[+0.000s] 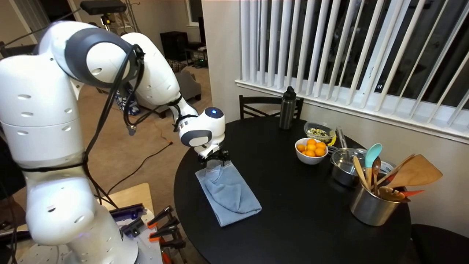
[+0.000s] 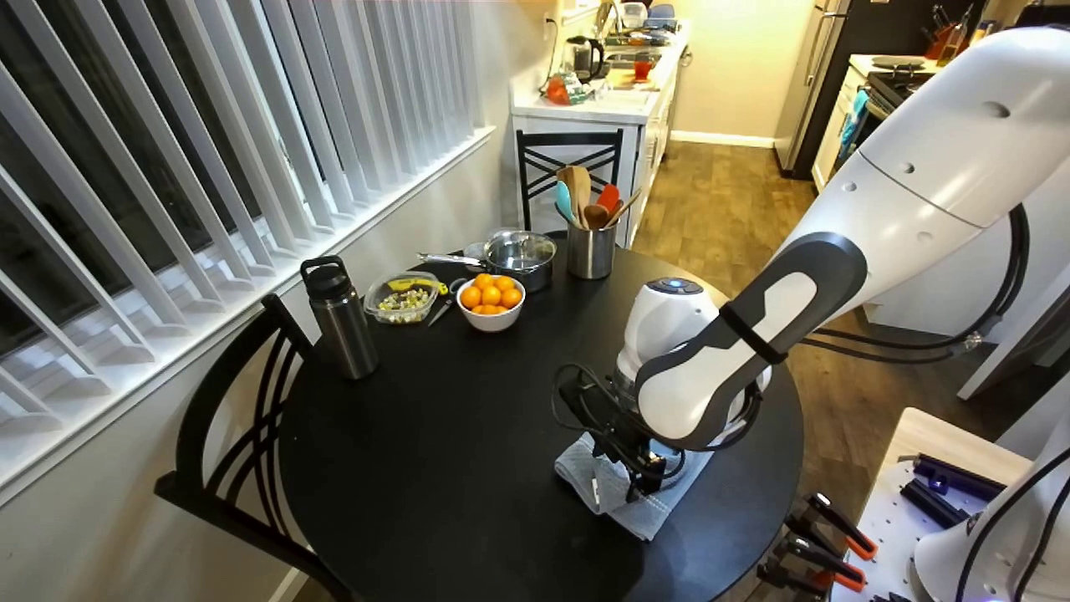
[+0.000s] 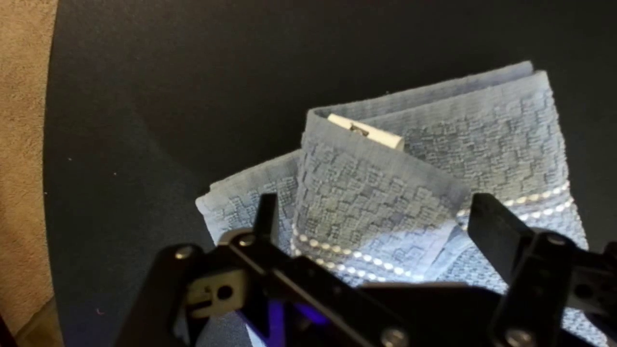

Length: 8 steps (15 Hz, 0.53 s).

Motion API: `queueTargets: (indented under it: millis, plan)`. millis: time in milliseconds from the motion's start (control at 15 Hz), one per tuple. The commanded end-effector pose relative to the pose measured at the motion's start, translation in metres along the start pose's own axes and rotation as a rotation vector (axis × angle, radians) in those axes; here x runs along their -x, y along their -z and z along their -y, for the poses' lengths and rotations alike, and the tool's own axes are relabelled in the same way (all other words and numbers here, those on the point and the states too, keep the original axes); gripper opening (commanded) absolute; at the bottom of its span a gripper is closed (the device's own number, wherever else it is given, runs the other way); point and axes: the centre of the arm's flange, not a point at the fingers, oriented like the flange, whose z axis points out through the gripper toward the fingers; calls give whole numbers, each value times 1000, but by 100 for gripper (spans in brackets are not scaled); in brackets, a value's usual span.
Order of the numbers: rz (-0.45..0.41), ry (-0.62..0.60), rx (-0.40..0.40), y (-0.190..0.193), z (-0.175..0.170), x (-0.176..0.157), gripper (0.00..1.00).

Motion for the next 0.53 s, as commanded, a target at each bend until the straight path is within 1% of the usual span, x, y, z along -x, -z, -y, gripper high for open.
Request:
queueTargets:
  millis: [0,133,267,467]
  plan:
    - [-1,-5,-2,-2,3,0,100]
    - [-2,-3,-27,-3,6,-3,100]
    - [-7,-7,-33,-4,8,-5,100]
    - [-24,1,-6,-8,9,-8,100]
